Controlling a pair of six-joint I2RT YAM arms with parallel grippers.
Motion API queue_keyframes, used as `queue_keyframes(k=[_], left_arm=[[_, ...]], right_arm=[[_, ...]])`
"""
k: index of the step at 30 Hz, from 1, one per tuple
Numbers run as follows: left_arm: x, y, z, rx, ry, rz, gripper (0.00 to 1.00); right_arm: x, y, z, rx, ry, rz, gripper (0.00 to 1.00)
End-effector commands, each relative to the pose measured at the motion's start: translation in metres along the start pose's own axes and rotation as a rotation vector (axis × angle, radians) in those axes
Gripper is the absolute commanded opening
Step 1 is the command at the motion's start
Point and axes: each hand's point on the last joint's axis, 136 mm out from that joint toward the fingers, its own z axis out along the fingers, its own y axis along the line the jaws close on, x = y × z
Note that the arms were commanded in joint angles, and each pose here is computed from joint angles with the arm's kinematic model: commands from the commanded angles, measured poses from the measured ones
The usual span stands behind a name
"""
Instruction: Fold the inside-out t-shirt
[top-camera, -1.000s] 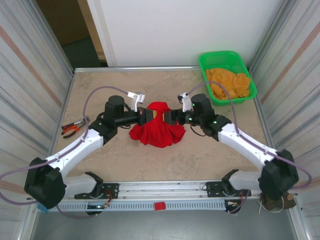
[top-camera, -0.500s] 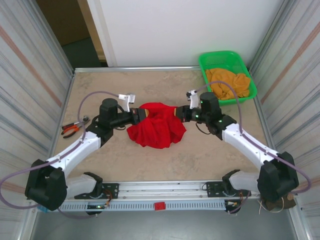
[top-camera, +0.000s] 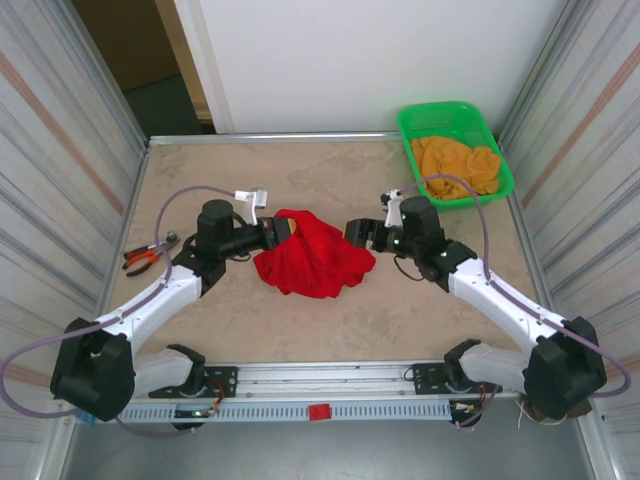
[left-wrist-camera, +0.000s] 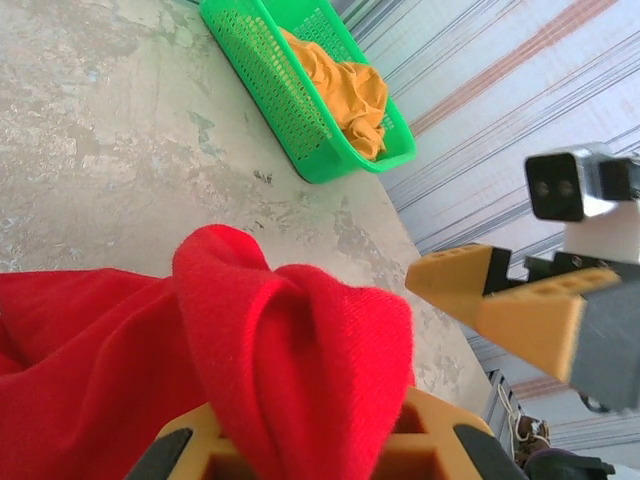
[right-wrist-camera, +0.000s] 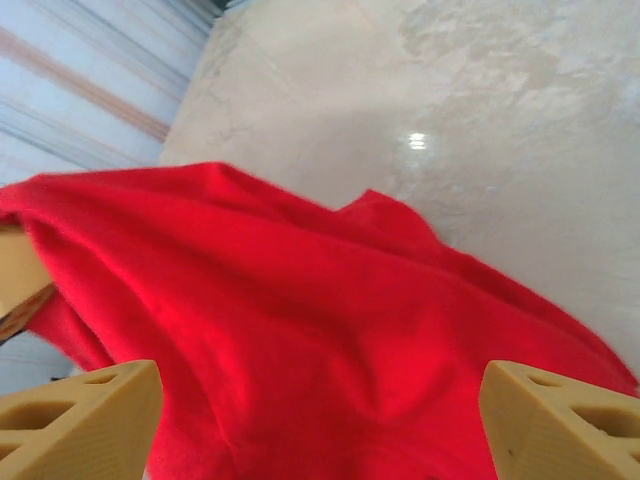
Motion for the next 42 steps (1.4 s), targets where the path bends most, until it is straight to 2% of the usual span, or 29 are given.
queue_keyframes(k=[1, 4, 8, 14, 16, 22, 29, 31, 36, 37, 41, 42], left_arm=[[-0.009, -0.015, -0.002, 0.048, -0.029, 0.03, 0.0], [-0.009, -0.018, 0.001, 0.049, -0.018, 0.031, 0.0], [-0.01, -0.023, 0.006, 0.051, -0.001, 0.037, 0.0], [-0.008, -0.029, 0.013, 0.048, 0.028, 0.04, 0.0], [-0.009, -0.031, 0.013, 0.052, 0.031, 0.042, 0.0], [-0.011, -0.034, 0.011, 0.047, 0.034, 0.056, 0.0], [-0.015, -0.044, 0.009, 0.083, 0.032, 0.067, 0.0], [-0.015, -0.045, 0.009, 0.087, 0.035, 0.065, 0.0], [-0.011, -0.043, 0.011, 0.093, 0.052, 0.056, 0.0], [-0.01, -0.041, 0.013, 0.087, 0.056, 0.05, 0.0], [-0.011, -0.018, 0.017, 0.032, 0.036, 0.006, 0.0], [-0.012, -0.009, 0.017, 0.01, 0.023, -0.012, 0.0]], right_arm=[[-0.006, 0.009, -0.005, 0.072, -0.083, 0.135, 0.83], [-0.001, 0.029, 0.001, 0.068, -0.076, 0.126, 0.84], [0.009, 0.049, 0.019, 0.101, -0.035, 0.015, 0.85], [0.028, 0.053, 0.063, 0.116, 0.091, -0.064, 0.84], [0.034, 0.046, 0.071, 0.143, 0.113, -0.078, 0.81], [0.036, 0.015, 0.066, 0.193, 0.103, -0.066, 0.68], [0.028, -0.018, 0.061, 0.234, 0.094, -0.034, 0.45], [0.024, -0.017, 0.065, 0.211, 0.098, -0.033, 0.43], [0.025, 0.02, 0.077, 0.013, 0.195, -0.111, 0.4], [0.027, 0.03, 0.078, -0.039, 0.22, -0.128, 0.35], [0.033, 0.069, 0.068, -0.257, 0.301, -0.178, 0.0], [0.031, 0.077, 0.062, -0.303, 0.3, -0.186, 0.0]])
